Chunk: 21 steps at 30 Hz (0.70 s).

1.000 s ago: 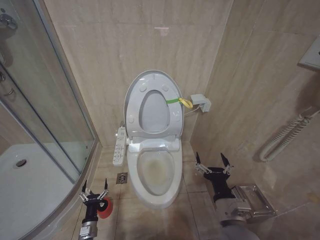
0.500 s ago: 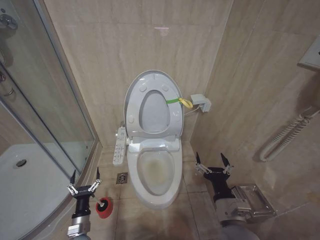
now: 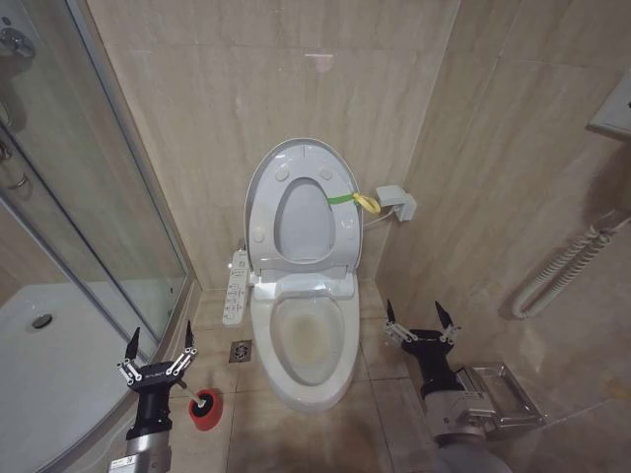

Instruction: Open the toilet lid, clean the toilet bowl with a toilet brush, close the toilet lid, and flush.

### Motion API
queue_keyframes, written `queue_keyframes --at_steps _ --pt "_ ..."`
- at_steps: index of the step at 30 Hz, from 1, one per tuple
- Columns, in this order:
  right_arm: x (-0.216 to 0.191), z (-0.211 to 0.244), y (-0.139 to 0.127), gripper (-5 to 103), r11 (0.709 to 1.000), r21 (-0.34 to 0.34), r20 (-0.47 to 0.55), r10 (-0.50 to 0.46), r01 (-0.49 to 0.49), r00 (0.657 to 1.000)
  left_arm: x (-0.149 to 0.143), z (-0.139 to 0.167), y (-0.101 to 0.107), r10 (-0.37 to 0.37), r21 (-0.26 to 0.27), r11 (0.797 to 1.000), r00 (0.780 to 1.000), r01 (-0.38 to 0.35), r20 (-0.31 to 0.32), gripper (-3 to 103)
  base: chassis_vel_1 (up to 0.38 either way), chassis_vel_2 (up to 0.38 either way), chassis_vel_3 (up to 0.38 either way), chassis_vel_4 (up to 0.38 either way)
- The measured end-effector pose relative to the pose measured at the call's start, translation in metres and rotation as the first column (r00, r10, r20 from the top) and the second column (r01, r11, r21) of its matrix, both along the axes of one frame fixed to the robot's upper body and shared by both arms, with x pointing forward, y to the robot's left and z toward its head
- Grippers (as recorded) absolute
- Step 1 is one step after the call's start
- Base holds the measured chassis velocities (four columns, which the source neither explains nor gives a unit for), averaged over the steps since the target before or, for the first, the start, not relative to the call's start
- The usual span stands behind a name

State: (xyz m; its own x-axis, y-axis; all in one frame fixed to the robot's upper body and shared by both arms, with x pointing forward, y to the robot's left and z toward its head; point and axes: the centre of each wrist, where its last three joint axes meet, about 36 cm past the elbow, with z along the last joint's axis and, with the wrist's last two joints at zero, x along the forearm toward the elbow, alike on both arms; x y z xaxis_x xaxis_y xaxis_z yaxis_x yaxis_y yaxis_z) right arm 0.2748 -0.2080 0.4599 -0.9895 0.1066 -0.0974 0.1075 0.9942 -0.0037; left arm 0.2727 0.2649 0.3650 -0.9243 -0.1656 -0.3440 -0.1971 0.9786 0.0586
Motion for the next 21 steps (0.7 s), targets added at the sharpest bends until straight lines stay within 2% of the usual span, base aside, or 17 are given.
queue_keyframes --at_steps 6,13,21 --pt "0.0 0.0 0.0 100 1.0 0.0 0.0 0.0 0.0 1.0 -0.006 0.011 0.003 0.025 0.001 1.0 1.0 -0.025 0.001 97 0.0 0.0 0.0 0.0" --pt "0.0 0.0 0.0 100 1.0 0.0 0.0 0.0 0.0 1.0 -0.027 0.017 -0.01 0.027 -0.021 0.999 0.999 -0.028 -0.027 97 0.0 0.0 0.0 0.0" --pt "0.0 0.0 0.0 100 1.0 0.0 0.0 0.0 0.0 1.0 -0.036 0.017 -0.013 0.015 -0.011 1.0 1.0 -0.016 -0.008 98 0.0 0.0 0.0 0.0"
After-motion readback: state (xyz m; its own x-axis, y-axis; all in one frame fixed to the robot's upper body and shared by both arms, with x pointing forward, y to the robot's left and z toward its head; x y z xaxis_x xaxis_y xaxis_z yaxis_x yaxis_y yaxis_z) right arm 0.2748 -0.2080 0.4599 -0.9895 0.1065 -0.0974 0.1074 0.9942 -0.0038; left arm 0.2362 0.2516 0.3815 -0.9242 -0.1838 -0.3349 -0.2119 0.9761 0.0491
